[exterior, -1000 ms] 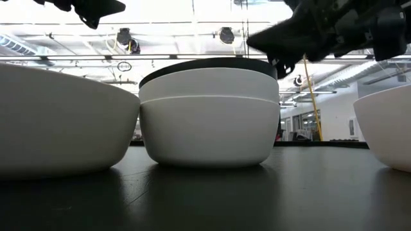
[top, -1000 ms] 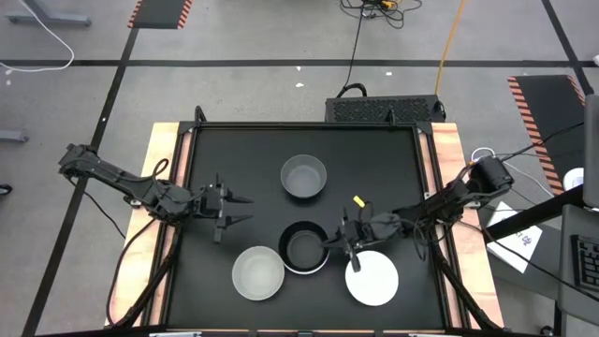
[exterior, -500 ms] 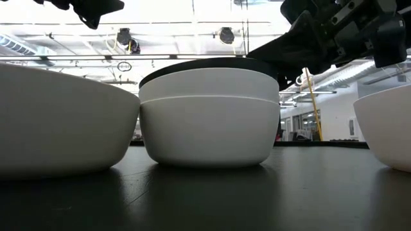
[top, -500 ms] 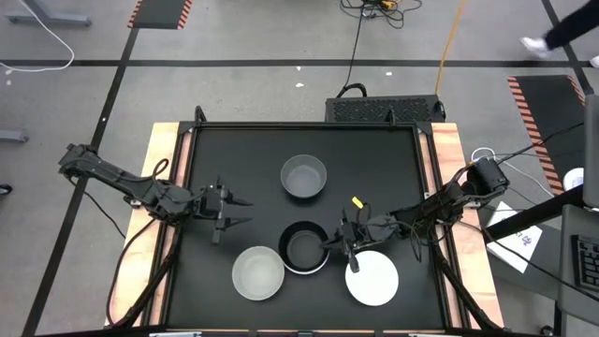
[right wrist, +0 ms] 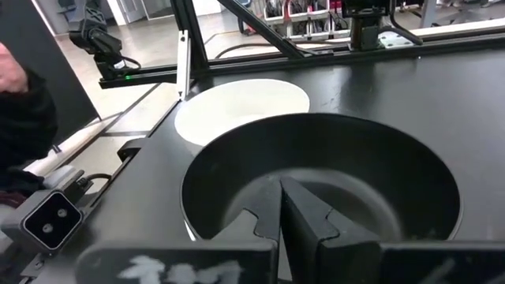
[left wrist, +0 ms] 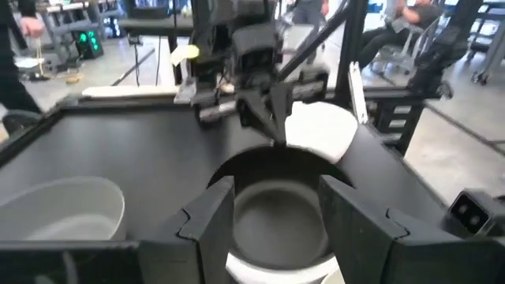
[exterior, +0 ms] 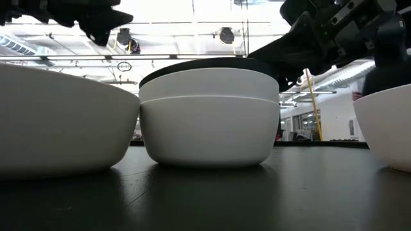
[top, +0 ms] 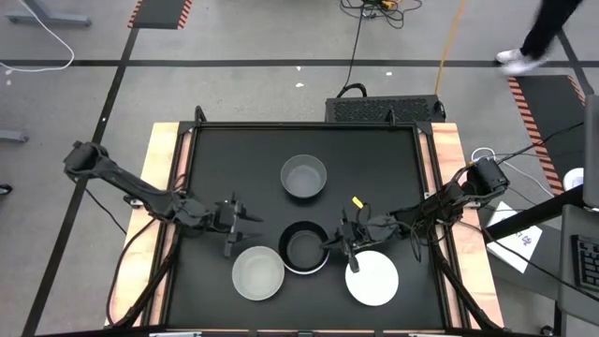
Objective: Nest bowls inside each other
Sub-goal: Stack the black bowl on the left white bowl
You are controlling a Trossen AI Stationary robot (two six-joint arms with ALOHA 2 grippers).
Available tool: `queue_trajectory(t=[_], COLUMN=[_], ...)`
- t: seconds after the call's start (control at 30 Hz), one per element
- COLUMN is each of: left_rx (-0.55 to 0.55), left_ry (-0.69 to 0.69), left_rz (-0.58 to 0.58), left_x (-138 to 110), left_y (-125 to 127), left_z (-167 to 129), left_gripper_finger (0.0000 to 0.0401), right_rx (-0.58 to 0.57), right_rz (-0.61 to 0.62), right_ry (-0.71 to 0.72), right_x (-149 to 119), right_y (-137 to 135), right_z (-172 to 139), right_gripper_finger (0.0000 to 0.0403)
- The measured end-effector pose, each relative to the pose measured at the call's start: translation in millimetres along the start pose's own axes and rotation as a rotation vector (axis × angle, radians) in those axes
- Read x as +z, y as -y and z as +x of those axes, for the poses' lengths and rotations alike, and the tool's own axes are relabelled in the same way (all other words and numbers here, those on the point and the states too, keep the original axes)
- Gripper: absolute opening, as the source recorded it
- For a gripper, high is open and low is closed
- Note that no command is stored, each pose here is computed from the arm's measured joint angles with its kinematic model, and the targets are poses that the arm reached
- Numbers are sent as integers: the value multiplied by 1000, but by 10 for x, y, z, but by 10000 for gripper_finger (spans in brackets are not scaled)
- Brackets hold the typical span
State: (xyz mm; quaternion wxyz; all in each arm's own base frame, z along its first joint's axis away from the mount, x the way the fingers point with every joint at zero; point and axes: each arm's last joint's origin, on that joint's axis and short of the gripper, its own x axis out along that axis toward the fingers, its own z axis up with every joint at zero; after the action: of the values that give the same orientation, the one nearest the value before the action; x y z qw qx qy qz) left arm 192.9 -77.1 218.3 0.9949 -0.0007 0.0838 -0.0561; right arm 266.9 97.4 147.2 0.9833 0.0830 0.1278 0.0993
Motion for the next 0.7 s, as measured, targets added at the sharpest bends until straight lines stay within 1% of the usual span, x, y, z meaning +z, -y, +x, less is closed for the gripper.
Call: queue_trajectory(t=[0.1, 0.3, 0.47, 0.7], left_rx=[1, 40, 44, 43], left_ry=[0, -42, -63, -50], left_rz=[-16, -54, -54, -63], left_x=[-90, -248, -338, -432], left_y=[4, 12, 34, 65], left_z=[37, 134, 222, 339], left_gripper_finger=[186, 186, 186, 186], right_rx=[3, -64, -63, -65], right_rz=[0, -16, -14, -17], right_ry=[-8, -20, -19, -25], right_x=[-12, -44, -44, -50], right_y=[-20, -35, -37, -35], right_z=[-3, -11, -12, -12], right_gripper_finger=[0, 0, 0, 0])
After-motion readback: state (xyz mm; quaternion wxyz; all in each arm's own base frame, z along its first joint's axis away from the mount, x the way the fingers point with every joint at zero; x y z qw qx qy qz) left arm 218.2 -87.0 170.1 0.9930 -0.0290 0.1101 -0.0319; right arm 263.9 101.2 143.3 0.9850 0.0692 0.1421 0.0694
